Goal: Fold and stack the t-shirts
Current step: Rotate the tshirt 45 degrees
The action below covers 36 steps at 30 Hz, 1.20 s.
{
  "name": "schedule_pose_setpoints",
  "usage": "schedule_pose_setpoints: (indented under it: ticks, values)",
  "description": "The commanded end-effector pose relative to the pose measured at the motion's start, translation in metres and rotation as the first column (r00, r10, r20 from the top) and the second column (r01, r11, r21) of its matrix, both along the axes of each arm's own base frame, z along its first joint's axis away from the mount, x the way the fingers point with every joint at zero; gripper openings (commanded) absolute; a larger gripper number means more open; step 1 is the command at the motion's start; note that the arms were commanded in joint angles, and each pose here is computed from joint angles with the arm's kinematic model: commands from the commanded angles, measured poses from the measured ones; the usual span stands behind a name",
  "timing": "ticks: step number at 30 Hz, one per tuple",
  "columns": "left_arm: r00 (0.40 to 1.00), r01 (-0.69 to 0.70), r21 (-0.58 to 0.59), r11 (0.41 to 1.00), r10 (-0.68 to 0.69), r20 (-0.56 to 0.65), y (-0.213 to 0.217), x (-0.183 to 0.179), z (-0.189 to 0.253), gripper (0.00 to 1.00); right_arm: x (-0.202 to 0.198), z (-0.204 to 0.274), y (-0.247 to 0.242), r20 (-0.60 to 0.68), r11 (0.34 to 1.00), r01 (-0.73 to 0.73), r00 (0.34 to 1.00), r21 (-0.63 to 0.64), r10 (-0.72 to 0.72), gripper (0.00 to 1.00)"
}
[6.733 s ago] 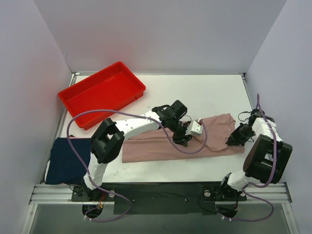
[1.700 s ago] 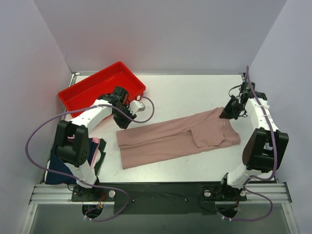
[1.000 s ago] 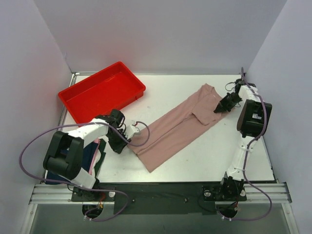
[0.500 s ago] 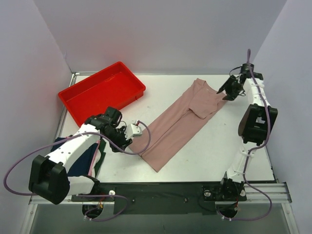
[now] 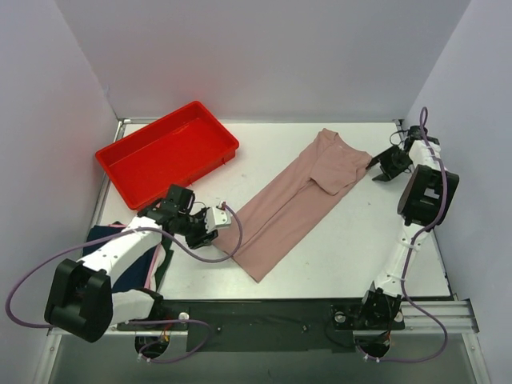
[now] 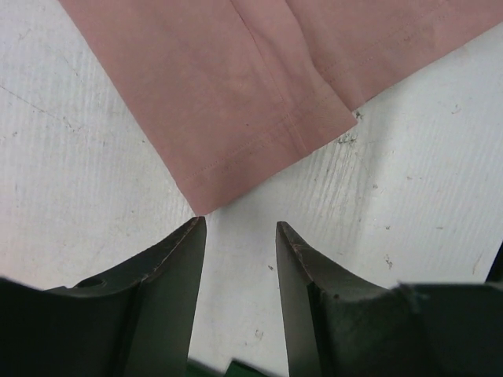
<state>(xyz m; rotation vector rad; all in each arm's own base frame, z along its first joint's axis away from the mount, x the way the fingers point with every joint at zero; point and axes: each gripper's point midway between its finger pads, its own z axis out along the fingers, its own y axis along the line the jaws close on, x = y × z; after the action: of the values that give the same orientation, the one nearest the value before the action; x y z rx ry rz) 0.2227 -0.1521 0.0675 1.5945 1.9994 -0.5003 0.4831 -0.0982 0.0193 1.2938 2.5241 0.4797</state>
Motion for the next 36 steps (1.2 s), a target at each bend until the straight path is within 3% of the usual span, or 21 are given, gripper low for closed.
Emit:
schedule_pose_setpoints:
  ticks: [1,4,7,9,14,16,17,18,19,22,25,27,31,34,36]
  values:
    - [0.993,-0.007,-0.1,0.995,0.019,0.115,-0.012,0.013,0.011,0.51,0.02,0.015,0.008,0.054,0.998,0.049,0.997,0.028,-0.05,0.43]
    - [0.992,-0.032,-0.102,0.994,0.044,0.117,-0.009,0.011,0.012,0.51,0.022,-0.008,0.011,0.018,0.994,0.086,0.996,0.065,-0.087,0.38]
    - [0.992,-0.034,-0.084,0.996,0.044,0.122,-0.006,0.01,0.009,0.51,0.04,-0.016,0.016,0.044,0.986,0.115,0.992,0.117,-0.12,0.09]
    - [0.991,-0.033,-0.072,0.997,0.041,0.124,-0.004,0.009,0.007,0.52,0.06,-0.017,0.013,0.076,0.983,0.132,0.987,0.129,-0.143,0.0]
    - [0.988,0.066,-0.03,0.997,-0.062,0.142,-0.004,0.004,-0.006,0.52,0.14,0.016,0.022,0.323,0.978,0.082,0.936,0.189,-0.141,0.0]
    - [0.982,0.118,-0.021,0.993,-0.113,0.149,-0.009,0.002,-0.009,0.55,0.158,0.026,0.025,0.37,0.974,0.083,0.915,0.212,-0.158,0.11]
    - [0.977,0.141,-0.012,0.99,-0.138,0.161,-0.011,0.005,-0.008,0.56,0.16,0.032,0.023,0.381,0.974,0.09,0.91,0.207,-0.165,0.28]
    - [0.973,0.167,-0.007,0.986,-0.164,0.165,-0.016,0.003,-0.009,0.59,0.157,0.032,0.023,0.37,0.973,0.103,0.913,0.207,-0.175,0.32]
    - [0.966,0.19,0.002,0.982,-0.187,0.181,-0.019,0.007,-0.009,0.7,0.155,0.052,0.019,0.393,0.976,0.112,0.902,0.184,-0.178,0.43]
    - [0.938,0.272,0.025,0.962,-0.271,0.214,-0.035,0.006,-0.009,0.72,0.117,0.051,0.012,0.345,0.988,0.129,0.927,0.083,-0.15,0.55]
    - [0.92,0.308,0.006,0.951,-0.3,0.253,-0.052,0.011,-0.005,0.72,0.055,0.071,0.007,0.265,0.987,0.16,0.953,-0.032,-0.146,0.57]
    - [0.914,0.307,-0.014,0.951,-0.291,0.283,-0.059,0.019,-0.002,0.72,0.008,0.076,0.021,0.2,0.989,0.115,0.975,-0.089,-0.095,0.57]
    - [0.892,0.332,-0.023,0.943,-0.306,0.332,-0.068,0.025,-0.002,0.72,-0.091,0.078,0.084,0.068,0.973,-0.138,0.986,-0.185,0.153,0.56]
    - [0.859,0.383,0.017,0.923,-0.363,0.361,-0.067,0.015,-0.009,0.72,-0.154,0.072,0.133,0.041,0.895,-0.389,0.913,-0.219,0.407,0.55]
    - [0.847,0.403,0.036,0.915,-0.387,0.364,-0.066,0.003,-0.013,0.72,-0.193,0.071,0.181,0.061,0.743,-0.607,0.762,-0.281,0.645,0.55]
